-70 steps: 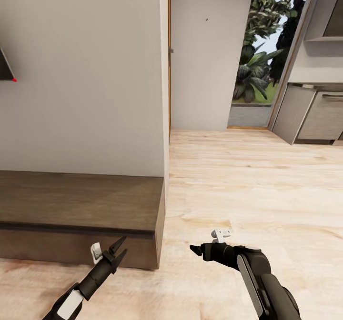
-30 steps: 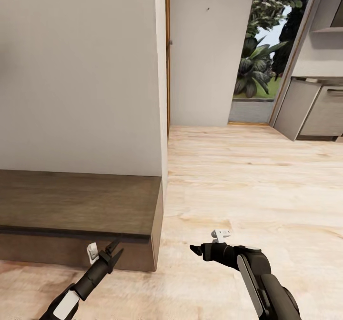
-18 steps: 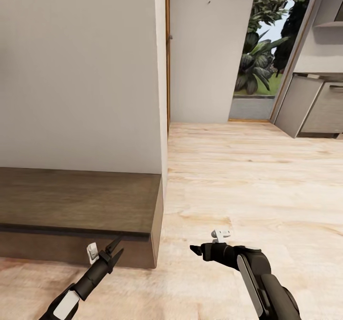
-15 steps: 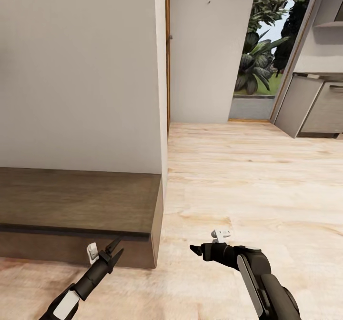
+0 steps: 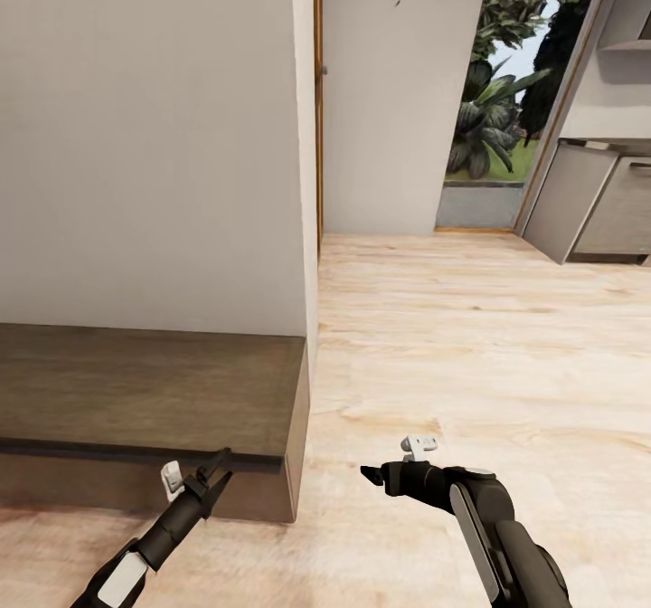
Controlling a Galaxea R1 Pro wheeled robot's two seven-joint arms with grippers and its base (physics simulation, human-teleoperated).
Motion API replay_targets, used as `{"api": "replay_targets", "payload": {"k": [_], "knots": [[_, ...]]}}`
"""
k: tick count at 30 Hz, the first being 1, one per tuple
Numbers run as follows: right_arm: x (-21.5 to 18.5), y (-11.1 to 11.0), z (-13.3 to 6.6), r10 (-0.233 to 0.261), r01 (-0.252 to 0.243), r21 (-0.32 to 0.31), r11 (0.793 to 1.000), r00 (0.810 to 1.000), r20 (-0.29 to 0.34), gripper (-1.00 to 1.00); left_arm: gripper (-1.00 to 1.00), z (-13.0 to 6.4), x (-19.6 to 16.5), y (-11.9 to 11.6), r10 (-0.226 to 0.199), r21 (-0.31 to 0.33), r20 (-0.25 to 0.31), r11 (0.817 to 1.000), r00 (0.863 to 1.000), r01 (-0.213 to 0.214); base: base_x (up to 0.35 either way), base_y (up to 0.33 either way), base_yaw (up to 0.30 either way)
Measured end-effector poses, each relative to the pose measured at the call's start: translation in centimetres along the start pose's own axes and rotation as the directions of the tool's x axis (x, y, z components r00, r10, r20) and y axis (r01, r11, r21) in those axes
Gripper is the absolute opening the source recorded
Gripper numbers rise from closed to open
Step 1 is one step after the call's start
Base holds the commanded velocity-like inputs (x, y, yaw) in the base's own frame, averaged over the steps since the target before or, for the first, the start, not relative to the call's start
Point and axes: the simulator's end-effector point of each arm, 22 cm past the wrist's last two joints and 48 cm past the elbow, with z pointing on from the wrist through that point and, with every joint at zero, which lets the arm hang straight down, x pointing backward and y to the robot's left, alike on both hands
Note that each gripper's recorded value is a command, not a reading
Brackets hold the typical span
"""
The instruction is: Place each of the two pumpkins and all three candles from the living room inside a cabinet in the living room (use any cabinet), then make sure every cabinet is closed, and position the cauldron so it is next to a table in the living room.
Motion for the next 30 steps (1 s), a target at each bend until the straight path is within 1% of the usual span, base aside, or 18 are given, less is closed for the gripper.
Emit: {"api": "replay_targets", "payload": {"k": [8, 30], "knots": [[0.01, 0.00, 0.01, 0.000, 0.000, 0.000, 1.000, 1.000, 0.000, 1.00, 1.00, -0.51, -0.87, -0.15, 0.015, 0.006, 0.003, 1.000, 1.000, -0.015, 0.020, 0.000, 0.000], [0.01, 0.00, 0.01, 0.000, 0.000, 0.000, 1.000, 1.000, 0.000, 1.00, 1.00, -0.58, -0.92, -0.11, 0.017, 0.005, 0.003, 1.000, 1.000, -0.017, 0.000, 0.000, 0.000]]}}
